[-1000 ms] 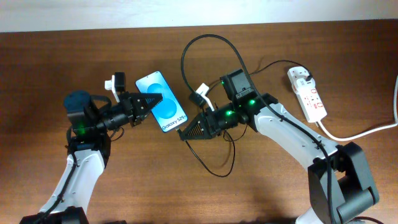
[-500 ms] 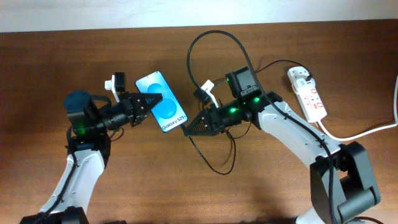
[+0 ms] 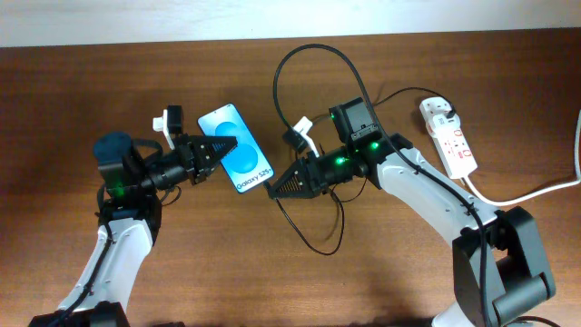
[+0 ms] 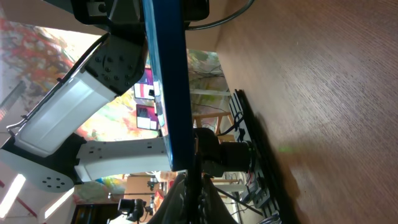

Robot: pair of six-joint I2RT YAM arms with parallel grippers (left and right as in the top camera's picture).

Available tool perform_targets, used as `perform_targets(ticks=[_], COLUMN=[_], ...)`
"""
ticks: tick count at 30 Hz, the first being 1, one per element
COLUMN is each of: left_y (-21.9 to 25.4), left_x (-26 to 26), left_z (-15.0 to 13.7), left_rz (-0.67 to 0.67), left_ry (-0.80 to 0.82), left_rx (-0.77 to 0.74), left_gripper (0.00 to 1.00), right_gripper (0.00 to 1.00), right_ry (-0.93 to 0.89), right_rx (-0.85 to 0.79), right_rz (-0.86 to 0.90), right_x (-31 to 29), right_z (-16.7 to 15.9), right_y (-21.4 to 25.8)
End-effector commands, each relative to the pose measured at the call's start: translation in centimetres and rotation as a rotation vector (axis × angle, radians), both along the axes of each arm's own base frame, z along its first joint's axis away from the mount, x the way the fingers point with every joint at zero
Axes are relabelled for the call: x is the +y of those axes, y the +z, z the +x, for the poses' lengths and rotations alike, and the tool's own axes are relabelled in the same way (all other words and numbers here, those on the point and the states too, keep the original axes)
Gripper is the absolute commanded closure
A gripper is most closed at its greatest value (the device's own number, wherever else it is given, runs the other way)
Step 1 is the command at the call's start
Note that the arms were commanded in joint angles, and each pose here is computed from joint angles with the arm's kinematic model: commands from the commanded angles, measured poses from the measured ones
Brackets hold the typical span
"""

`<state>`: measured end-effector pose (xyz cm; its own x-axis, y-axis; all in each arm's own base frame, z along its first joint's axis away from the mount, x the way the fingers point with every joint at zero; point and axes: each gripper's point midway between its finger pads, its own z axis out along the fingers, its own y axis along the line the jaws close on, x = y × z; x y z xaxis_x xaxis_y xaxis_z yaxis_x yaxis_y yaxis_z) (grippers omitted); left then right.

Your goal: Plug charger to phone and switch on socket

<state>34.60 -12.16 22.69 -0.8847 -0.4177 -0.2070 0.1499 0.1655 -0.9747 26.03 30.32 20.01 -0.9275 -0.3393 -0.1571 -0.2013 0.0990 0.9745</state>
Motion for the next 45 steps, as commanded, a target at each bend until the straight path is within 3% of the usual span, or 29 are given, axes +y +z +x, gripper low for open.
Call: perform_targets(ticks=[1, 20, 29, 45], left_y=[0.9, 0.6, 0.4, 0.6], left_x=[-0.3, -1.9, 1.8, 1.2], left_z=[-0.3, -0.1, 2.0, 0.9], left_rz=[0.002, 0.017, 0.034, 0.007], left_ry=[-0.026, -0.022, 0.131, 0.062], left_rx=[-0.039, -0.035, -0.031, -0.017], left_gripper=[1.00, 1.00, 1.00, 1.00], right_gripper=[0.96, 0.96, 0.96, 0.96], right_ry=[0.014, 0.035, 0.047, -0.012], right_rx=[-0.022, -0.031, 0.008, -0.103], right_rz=[0.033, 0.071, 0.076, 0.015], right_x=[0.0, 0.0, -0.2, 0.2], right_z=[-0.2, -0.5, -0.9, 0.7], right_y=[1.3, 2.0, 2.1, 0.8])
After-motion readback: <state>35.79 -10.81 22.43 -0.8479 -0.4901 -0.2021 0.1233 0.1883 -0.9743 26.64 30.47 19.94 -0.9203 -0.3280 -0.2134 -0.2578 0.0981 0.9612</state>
